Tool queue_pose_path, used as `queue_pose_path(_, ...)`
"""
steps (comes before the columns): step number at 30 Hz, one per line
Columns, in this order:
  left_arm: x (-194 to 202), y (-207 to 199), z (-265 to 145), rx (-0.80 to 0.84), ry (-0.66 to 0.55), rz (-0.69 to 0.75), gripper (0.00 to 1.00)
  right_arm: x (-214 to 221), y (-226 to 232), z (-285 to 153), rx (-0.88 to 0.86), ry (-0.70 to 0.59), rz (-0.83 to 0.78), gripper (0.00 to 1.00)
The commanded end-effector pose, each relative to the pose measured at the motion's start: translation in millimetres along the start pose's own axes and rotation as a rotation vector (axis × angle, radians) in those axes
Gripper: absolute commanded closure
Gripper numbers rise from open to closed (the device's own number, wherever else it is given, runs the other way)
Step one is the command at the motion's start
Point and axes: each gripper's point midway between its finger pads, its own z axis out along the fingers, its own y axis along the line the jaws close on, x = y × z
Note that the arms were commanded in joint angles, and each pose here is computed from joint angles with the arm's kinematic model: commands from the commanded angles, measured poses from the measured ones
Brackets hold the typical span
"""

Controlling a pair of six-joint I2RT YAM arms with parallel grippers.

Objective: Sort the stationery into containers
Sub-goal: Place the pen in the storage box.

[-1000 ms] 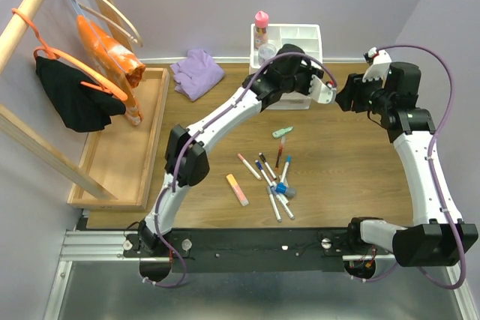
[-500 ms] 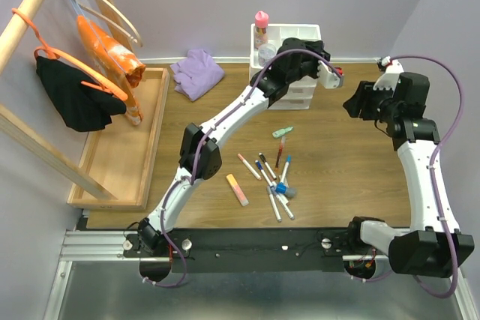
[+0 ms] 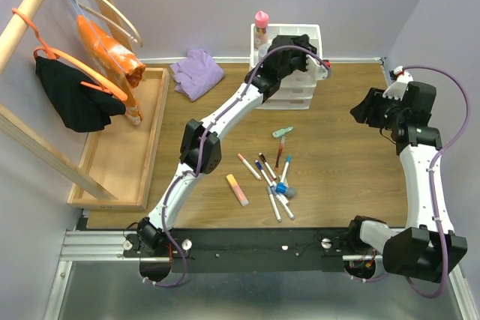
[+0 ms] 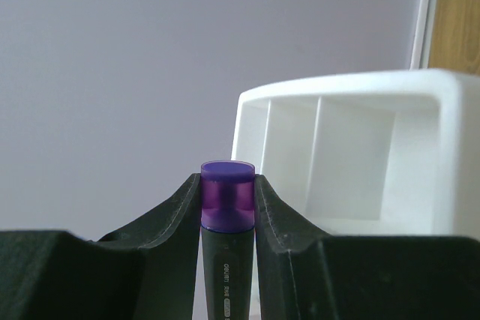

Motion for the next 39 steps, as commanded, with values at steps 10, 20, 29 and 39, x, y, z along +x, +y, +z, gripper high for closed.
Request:
queue_pose_path(10, -2, 12, 3, -0.067, -0.019, 0.004, 0.84, 3, -3, -3, -0.023, -0.016, 0.06, 0.43)
queue_pose_path(20, -5, 9, 3, -0.08, -0.02, -0.012, 0.65, 6, -5, -1, -0.023, -0.007, 0.069, 0.43)
queue_pose_path(29, -8, 14, 3, -0.116, -0.02, -0.017, 0.49, 4, -4, 0, -0.029, -0.009, 0.068, 0.43)
queue_pose_path(39, -15, 22, -1, -0.167, -0.02, -0.017, 0.42, 6, -4, -2, -0.034, -0.01, 0.072, 0.43)
